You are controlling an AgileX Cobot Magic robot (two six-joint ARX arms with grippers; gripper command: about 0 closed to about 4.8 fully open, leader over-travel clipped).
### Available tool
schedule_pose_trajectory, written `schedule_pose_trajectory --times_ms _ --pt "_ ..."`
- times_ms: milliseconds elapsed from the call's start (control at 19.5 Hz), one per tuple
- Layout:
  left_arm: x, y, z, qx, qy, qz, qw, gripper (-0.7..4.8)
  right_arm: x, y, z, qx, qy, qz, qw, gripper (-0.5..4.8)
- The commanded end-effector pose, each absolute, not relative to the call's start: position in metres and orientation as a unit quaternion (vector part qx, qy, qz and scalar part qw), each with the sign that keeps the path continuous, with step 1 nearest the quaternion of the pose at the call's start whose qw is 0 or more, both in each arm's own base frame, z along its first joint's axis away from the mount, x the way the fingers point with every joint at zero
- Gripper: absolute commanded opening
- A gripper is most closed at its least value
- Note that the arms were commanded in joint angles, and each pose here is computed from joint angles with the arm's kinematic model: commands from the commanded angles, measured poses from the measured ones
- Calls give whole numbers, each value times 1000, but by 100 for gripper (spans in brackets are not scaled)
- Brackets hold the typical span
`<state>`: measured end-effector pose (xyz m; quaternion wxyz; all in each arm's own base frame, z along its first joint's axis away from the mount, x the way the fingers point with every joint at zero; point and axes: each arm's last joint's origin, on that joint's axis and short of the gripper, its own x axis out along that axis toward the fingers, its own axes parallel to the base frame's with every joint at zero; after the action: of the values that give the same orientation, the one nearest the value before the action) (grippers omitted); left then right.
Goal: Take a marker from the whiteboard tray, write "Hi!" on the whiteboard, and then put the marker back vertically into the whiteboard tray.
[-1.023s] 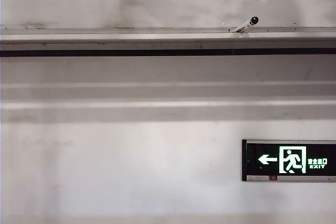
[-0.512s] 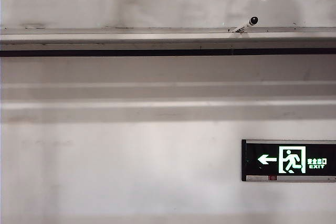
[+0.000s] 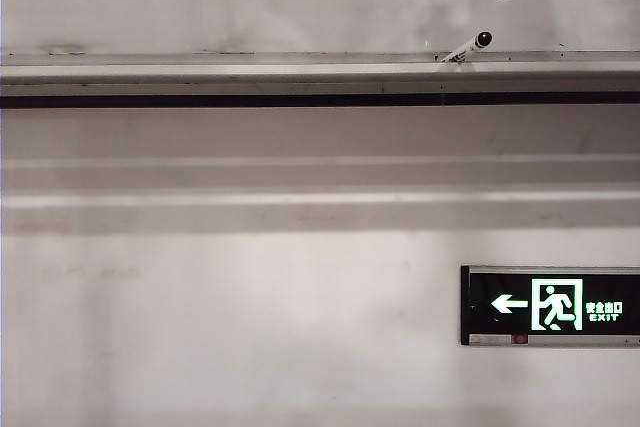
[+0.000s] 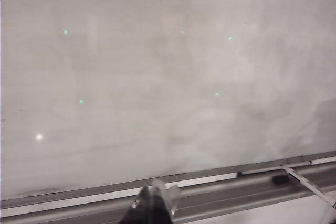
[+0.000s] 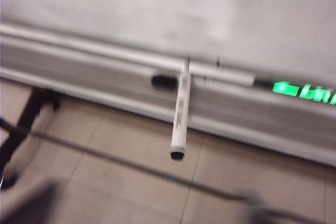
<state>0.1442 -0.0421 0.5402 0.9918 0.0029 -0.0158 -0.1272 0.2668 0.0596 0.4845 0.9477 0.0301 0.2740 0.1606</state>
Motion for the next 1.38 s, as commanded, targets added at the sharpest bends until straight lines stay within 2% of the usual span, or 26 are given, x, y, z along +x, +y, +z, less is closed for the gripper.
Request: schedule_pose_trajectory --times_ms 51,256,563,819,1125,1381 --pt "143 -42 542 6 -25 -134 991 -5 275 62 477 45 237 166 956 479" --pt "143 -42 542 6 -25 -134 991 -6 279 64 458 48 176 192 964 479" --pt "143 -42 542 6 -23 -135 991 -5 293 73 409 47 145 204 967 479" --pt "143 -42 542 6 -23 -135 991 -5 306 77 372 49 60 212 974 479" --pt "143 -42 540 7 -14 -134 991 -5 316 80 350 49 33 212 975 479" --pt "143 -42 540 8 -12 -135 991 -5 326 82 338 49 49 211 975 479"
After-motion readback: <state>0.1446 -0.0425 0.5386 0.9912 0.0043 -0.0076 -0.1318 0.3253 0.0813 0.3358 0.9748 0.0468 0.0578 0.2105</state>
